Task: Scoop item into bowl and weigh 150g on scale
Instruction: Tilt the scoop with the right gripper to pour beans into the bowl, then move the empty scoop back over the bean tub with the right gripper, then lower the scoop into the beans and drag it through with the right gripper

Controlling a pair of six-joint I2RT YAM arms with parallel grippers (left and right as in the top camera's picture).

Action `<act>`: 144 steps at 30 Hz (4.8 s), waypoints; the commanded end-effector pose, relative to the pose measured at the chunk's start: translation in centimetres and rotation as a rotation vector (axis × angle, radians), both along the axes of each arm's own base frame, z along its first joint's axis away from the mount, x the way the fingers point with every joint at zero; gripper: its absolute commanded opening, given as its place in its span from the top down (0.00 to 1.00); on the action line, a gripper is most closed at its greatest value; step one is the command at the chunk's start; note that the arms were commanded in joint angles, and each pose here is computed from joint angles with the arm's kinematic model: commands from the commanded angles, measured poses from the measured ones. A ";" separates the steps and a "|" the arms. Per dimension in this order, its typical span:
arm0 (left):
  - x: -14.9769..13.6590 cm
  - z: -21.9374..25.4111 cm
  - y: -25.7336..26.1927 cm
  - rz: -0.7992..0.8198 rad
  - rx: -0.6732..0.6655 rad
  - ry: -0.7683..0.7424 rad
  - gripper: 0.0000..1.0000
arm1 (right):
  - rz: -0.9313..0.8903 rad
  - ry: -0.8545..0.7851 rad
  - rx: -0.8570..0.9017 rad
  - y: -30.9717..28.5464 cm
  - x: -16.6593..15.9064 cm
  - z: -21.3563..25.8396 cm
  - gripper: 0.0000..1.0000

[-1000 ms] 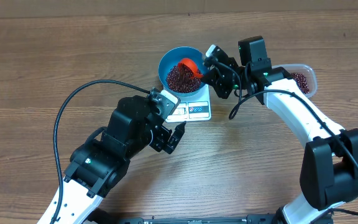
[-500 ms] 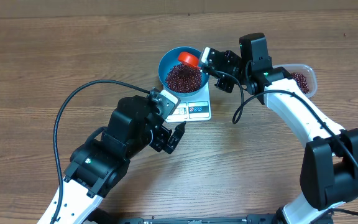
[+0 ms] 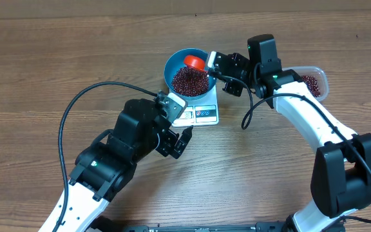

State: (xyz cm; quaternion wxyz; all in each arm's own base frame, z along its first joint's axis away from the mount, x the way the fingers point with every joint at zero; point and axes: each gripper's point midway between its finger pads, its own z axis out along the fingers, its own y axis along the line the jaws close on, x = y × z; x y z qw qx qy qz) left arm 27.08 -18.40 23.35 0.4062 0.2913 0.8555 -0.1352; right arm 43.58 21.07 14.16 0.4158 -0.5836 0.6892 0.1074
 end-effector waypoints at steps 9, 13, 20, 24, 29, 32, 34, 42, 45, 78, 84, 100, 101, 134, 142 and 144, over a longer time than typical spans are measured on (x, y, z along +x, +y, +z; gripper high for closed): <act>0.1 -0.9 -0.1 -0.018 0.023 0.015 0.00 | -0.230 -0.065 0.081 -1.9 0.3 8.2 0.96; 0.1 -0.9 -0.1 -0.018 0.023 0.015 0.01 | -0.415 -0.080 -0.003 -5.4 0.9 8.5 0.96; 0.1 -0.9 -0.1 -0.018 0.023 0.015 0.00 | -0.708 0.017 -0.002 -10.4 -0.9 9.3 0.96; 0.1 -0.9 -0.1 -0.018 0.023 0.015 0.01 | -0.900 0.062 0.034 -14.2 -1.8 9.9 0.96; 0.1 -0.9 -0.1 -0.018 0.023 0.015 0.01 | -1.113 0.162 0.096 -19.3 -2.5 8.9 0.96; 0.1 -0.9 -0.1 -0.018 0.023 0.015 0.00 | -1.219 0.226 0.103 -22.3 -3.4 7.9 0.96; 0.1 -0.9 -0.1 -0.018 0.022 0.014 0.01 | -1.263 0.258 0.086 -24.0 -4.1 7.2 0.96; 0.2 -0.8 -0.2 -0.018 0.018 0.008 0.01 | -1.359 0.323 0.061 -27.5 -5.8 5.4 0.96; 0.2 -0.8 -0.2 -0.018 0.018 0.008 0.01 | -1.332 0.361 0.078 -26.8 -5.7 4.4 0.96; 0.2 -0.8 -0.2 -0.018 0.018 0.008 0.00 | -1.492 0.378 -0.193 -31.2 -5.5 -1.1 0.96; 0.2 -0.8 -0.2 -0.018 0.018 0.008 0.01 | -1.491 0.389 -0.200 -31.2 -5.4 -1.6 0.96; 0.2 -0.8 -0.2 -0.016 0.016 0.010 0.01 | -1.471 0.525 -0.282 -31.0 -5.8 -6.7 0.96; 0.2 -0.8 -0.2 -0.015 0.016 0.010 0.01 | -1.471 0.526 -0.283 -31.0 -5.8 -6.8 0.96; 0.2 -0.8 -0.2 -0.016 0.016 0.010 0.01 | -1.180 0.714 -0.055 -24.5 -5.6 -7.5 0.96; 0.2 -0.8 -0.2 -0.016 0.016 0.010 0.01 | -1.097 0.758 -0.033 -23.2 -6.2 -7.5 0.96; 0.2 -0.8 -0.2 -0.016 0.016 0.010 0.00 | -1.070 0.777 -0.021 -22.6 -6.4 -7.4 0.96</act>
